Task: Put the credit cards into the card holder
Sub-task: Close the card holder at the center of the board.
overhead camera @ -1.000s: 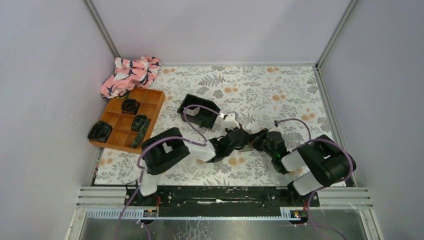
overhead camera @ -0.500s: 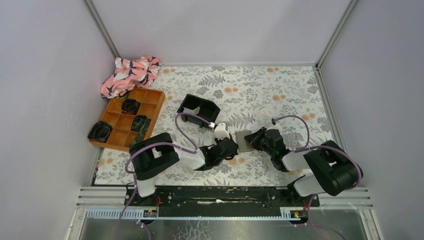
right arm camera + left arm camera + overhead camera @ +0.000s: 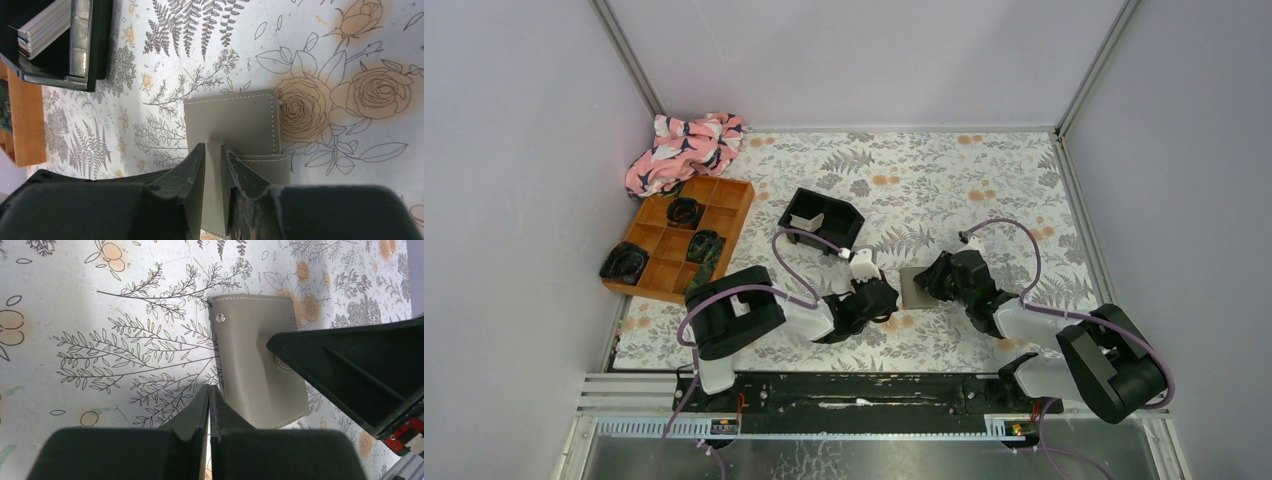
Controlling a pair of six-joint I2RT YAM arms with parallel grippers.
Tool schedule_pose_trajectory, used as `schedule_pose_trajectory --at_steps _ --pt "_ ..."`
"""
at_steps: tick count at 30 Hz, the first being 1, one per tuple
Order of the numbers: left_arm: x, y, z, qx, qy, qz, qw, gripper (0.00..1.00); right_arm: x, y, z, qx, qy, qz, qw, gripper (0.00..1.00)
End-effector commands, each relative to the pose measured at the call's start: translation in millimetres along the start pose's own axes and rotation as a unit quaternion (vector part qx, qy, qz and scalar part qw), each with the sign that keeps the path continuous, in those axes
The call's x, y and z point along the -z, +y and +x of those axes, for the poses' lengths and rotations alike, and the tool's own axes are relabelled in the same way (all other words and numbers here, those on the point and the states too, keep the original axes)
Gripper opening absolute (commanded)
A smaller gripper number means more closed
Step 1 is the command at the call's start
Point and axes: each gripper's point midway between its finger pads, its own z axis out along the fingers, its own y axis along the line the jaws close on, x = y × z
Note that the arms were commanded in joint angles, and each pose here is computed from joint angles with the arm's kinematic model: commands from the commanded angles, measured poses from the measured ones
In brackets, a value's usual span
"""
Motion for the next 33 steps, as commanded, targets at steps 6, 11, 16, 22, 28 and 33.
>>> schedule_pose_trajectory --at_steps 6,11,16,22,28,33 --pt "3 7 -4 -0.005 -0.02 -0.01 1.0 0.04 15 3 -5 0.054 0.007 0.01 0.998 0.25" --pt "5 4 -10 -0.007 -0.031 -0.008 0.999 0.04 18 9 -13 0.062 -0.006 0.002 0.998 0.25" --pt "8 1 -17 -0.01 -0.041 -0.005 0.999 0.04 23 14 -20 0.068 -0.019 -0.004 0.998 0.25" --pt "8 -5 -21 -0.013 -0.048 -0.001 0.999 0.04 29 18 -28 0.075 -0.033 -0.007 0.997 0.25" --pt "9 -7 -22 -0.016 -0.05 0.0 0.999 0.04 31 18 -30 0.075 -0.04 -0.007 0.996 0.23" --pt "11 -10 -26 -0.022 -0.058 0.003 0.998 0.04 38 11 -33 0.078 -0.052 0.007 0.996 0.21"
